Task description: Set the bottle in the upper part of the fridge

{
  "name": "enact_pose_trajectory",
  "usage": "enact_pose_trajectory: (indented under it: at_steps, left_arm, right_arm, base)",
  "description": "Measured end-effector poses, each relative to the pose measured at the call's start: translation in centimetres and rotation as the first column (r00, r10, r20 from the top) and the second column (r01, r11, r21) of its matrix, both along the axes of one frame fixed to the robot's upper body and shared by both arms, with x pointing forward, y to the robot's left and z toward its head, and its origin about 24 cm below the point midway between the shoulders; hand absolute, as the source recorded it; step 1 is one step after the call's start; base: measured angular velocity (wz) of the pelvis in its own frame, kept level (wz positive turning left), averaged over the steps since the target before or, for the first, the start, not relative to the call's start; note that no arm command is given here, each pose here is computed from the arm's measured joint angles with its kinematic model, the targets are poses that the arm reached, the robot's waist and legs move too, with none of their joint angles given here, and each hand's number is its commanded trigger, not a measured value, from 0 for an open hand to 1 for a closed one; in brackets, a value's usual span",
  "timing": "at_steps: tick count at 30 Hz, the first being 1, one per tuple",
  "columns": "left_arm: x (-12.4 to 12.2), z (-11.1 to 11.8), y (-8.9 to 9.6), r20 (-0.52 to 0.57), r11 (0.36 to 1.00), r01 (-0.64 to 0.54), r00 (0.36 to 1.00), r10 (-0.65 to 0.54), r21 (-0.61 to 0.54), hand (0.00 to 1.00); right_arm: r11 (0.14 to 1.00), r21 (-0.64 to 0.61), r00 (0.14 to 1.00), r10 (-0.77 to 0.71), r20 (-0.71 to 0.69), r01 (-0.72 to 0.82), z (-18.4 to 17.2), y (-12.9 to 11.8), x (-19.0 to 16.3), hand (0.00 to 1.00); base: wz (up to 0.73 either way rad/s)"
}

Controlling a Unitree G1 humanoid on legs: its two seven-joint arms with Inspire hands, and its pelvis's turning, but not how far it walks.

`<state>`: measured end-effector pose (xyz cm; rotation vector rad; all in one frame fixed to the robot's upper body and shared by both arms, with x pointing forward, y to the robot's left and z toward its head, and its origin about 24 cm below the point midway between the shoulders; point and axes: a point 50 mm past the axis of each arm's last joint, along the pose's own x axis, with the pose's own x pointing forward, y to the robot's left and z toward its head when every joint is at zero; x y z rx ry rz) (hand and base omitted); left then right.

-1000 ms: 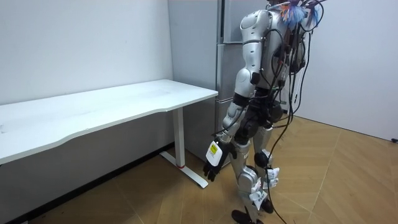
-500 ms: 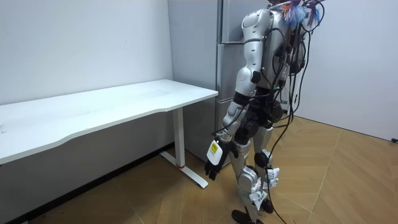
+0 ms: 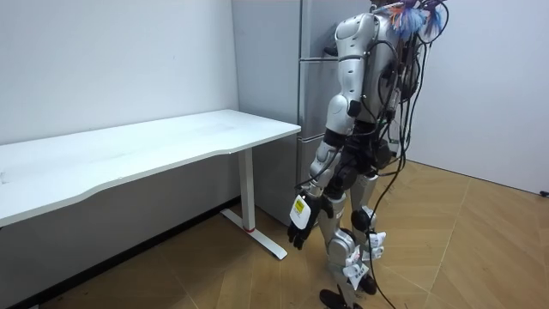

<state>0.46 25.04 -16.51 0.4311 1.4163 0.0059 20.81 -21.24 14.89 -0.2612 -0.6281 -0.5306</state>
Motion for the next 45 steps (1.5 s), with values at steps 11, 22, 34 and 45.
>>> enact_pose_trajectory:
  at_steps: [11, 22, 34, 45]
  left_arm:
    - [0.8, 0.2, 0.3, 0.012, 0.999, 0.034, 0.999, -0.035, 0.012, 0.0]
    - [-0.8, 0.4, 0.4, -0.001, 1.0, 0.001, 1.0, -0.001, 0.007, 0.0]
    - [-1.7, 0.7, 1.0, 0.012, 0.997, -0.072, 0.997, 0.072, -0.002, 0.0]
    - [-3.3, 1.2, 2.2, 0.03, 0.986, -0.161, 0.987, 0.161, 0.031, 0.0]
  right_arm:
    - [0.995, -0.082, 0.995, -0.059, -0.077, 0.052, -1.7, -0.5, 2.2, 0.0]
    - [0.988, -0.125, 0.989, -0.104, -0.102, 0.091, -2.2, -1.0, 2.3, 0.0]
    - [0.979, -0.153, 0.984, -0.153, -0.096, 0.137, -2.5, -2.1, 2.2, 0.0]
    - [0.968, -0.167, 0.971, -0.206, -0.123, 0.185, -2.7, -4.0, 1.3, 0.0]
  base:
    - [0.05]
    - [0.09]
    - [0.11]
    - [0.13]
